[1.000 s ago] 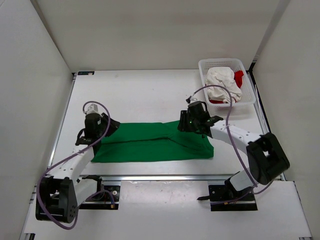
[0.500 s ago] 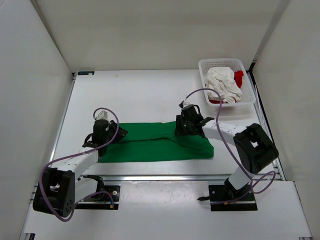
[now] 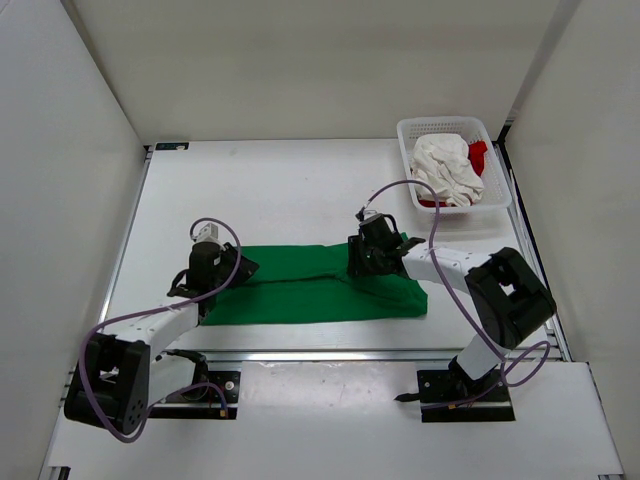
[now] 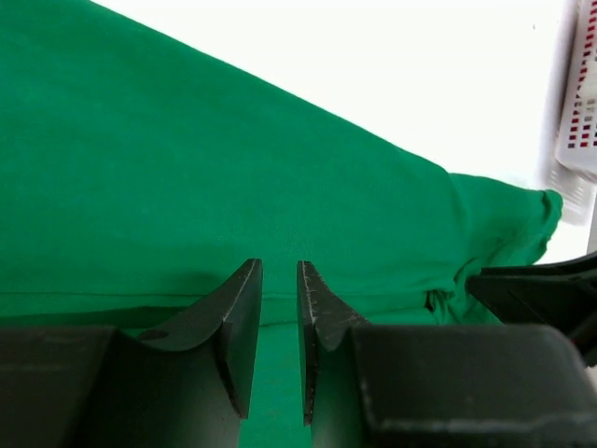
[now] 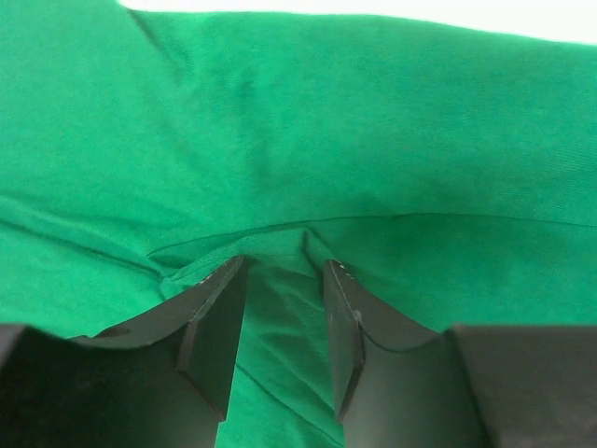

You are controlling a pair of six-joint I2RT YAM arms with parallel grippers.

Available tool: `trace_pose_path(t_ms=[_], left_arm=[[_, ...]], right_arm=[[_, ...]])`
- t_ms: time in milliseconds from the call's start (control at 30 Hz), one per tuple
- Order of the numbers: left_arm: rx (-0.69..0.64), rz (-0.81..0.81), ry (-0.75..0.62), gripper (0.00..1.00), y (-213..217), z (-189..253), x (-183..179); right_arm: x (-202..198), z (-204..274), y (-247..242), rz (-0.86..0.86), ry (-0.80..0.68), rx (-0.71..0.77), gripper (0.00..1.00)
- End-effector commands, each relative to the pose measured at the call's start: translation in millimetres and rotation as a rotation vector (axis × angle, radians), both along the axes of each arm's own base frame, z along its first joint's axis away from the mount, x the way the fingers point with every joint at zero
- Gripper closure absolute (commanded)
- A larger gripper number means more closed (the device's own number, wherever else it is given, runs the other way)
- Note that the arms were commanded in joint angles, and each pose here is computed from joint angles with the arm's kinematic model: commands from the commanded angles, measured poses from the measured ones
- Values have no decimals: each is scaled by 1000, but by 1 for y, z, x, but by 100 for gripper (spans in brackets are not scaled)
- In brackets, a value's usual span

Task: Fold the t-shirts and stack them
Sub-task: Fold the other side of the tshirt into a rectangle

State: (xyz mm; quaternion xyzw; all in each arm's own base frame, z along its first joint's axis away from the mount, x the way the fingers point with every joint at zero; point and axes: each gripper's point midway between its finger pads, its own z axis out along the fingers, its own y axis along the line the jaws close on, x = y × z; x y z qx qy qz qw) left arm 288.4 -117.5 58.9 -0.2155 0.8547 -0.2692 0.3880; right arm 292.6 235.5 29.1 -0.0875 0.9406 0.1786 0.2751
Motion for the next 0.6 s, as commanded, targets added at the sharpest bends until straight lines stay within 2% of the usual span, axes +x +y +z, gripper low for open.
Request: trace_pose_path(t_ms=[0,167,200,333,433,567], left_arm=[[-8,-14,-22,67,-5,2,-1],[-11,-13,-17,68,-7,-1,-3],[-11,-7,-14,68,-5,-2,-3],[-9,-9,-12,68,-5,-2,-2],[-5,-12,-23,68,-5,0,0],[-14,-18,-21,67,-7,0,-1]], right_arm=[[20,19,-6,-54,-90,-35,63],[20,7,-11,-65,-46,-61,64],[18,3,-10,-62,-34,-52,67],[12,7,0,-37,-32,-15,93],[0,11,-2,-28,-7,-19,100],[-21,25,5,-2,-17,7,100]])
